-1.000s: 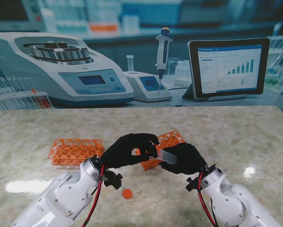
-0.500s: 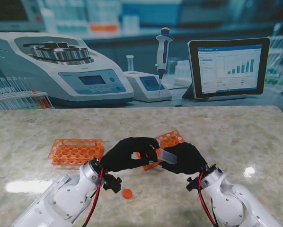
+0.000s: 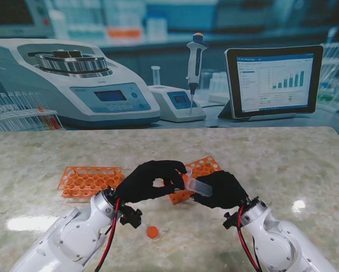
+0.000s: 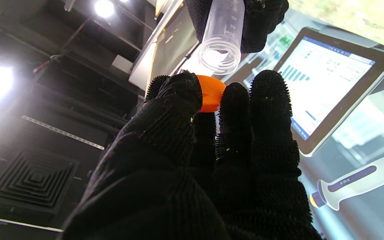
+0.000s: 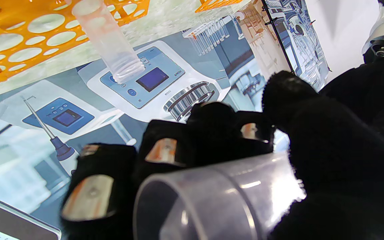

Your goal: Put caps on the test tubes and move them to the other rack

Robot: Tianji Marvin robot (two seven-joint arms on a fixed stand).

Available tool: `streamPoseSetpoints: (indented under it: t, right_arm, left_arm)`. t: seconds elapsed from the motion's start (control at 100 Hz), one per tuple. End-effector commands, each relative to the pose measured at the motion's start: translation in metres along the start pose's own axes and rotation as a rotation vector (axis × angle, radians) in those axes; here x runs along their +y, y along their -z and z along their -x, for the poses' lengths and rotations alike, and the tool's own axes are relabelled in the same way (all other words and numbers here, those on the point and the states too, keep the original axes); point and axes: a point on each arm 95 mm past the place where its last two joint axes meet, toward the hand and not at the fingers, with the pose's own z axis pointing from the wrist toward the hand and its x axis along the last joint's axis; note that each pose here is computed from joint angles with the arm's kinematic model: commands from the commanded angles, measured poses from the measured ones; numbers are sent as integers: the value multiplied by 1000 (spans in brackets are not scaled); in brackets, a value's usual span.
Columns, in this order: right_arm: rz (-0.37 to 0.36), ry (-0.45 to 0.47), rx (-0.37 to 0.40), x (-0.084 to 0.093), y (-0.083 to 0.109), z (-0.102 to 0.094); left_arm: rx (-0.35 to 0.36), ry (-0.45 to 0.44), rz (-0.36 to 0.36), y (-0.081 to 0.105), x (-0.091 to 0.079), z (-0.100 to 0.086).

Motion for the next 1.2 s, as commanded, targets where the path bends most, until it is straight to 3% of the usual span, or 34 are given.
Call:
streamPoseSetpoints:
  t: [0.0, 0.69, 1.19]
  right_arm:
    - [-1, -5, -6, -2, 1, -1]
    - [8, 4, -14, 0, 2, 0]
    - [8, 5, -15, 0, 2, 1]
  left_arm:
    - [11, 12, 3, 1, 0, -4]
    - [22, 52, 51, 19, 6, -11]
    - [30, 80, 76, 22, 13, -11]
